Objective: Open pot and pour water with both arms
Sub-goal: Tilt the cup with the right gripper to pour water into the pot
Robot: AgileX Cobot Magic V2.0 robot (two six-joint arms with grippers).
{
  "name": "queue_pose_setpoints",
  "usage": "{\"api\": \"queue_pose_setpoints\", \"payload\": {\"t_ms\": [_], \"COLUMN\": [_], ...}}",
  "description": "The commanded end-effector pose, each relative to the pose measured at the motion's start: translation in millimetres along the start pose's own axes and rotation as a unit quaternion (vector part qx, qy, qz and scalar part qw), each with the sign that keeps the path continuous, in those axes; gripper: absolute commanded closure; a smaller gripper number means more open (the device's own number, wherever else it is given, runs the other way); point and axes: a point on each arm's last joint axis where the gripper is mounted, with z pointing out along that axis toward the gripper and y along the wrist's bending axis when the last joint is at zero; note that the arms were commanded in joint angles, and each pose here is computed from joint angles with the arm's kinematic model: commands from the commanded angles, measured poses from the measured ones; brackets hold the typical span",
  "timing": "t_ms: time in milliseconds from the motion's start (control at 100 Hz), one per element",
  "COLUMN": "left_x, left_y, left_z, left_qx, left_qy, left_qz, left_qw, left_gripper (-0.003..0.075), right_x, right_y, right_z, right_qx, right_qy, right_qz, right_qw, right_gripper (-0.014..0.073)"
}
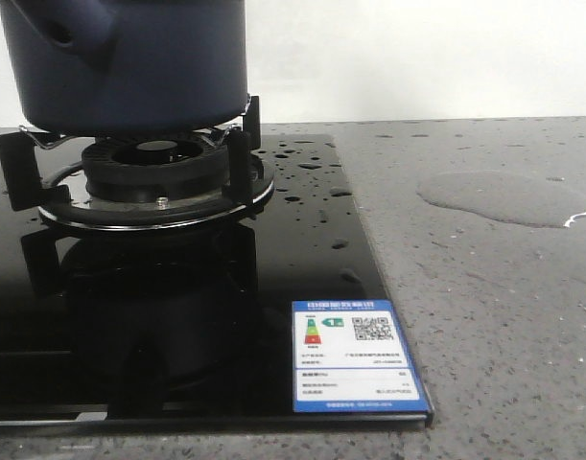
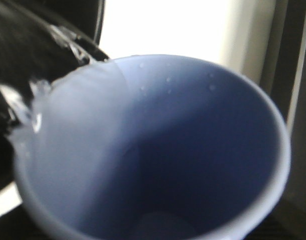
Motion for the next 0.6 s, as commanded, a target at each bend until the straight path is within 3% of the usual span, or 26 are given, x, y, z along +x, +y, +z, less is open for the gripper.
{"api": "queue_pose_setpoints", "payload": {"t_ms": [0, 480, 590], "left_x": [-15.5, -15.5, -15.5], "left_y": [0.4, 0.4, 0.4], "left_z": [-2.8, -2.8, -2.8], "left_qx": [-0.009, -0.009, -0.009], "left_qy": [-0.038, -0.038, -0.038], "left_qz": [-0.025, -0.025, -0.025], "left_qw": [0.999, 0.999, 0.999], "left_gripper": [0.0457, 0.0457, 0.0457], "right_x": [14.7, 26.7, 23.9], "right_y": [-33.6, -80.9, -81.3], "right_z": [-19.2, -30.8, -30.8], "right_qx": [0.050, 0.120, 0.122], "right_qy": [0.033, 0.057, 0.038], "right_qz": [-0.068, -0.093, -0.054], "right_qw": [0.996, 0.987, 0.990], "right_gripper": [0.0361, 0.0361, 0.0361]}}
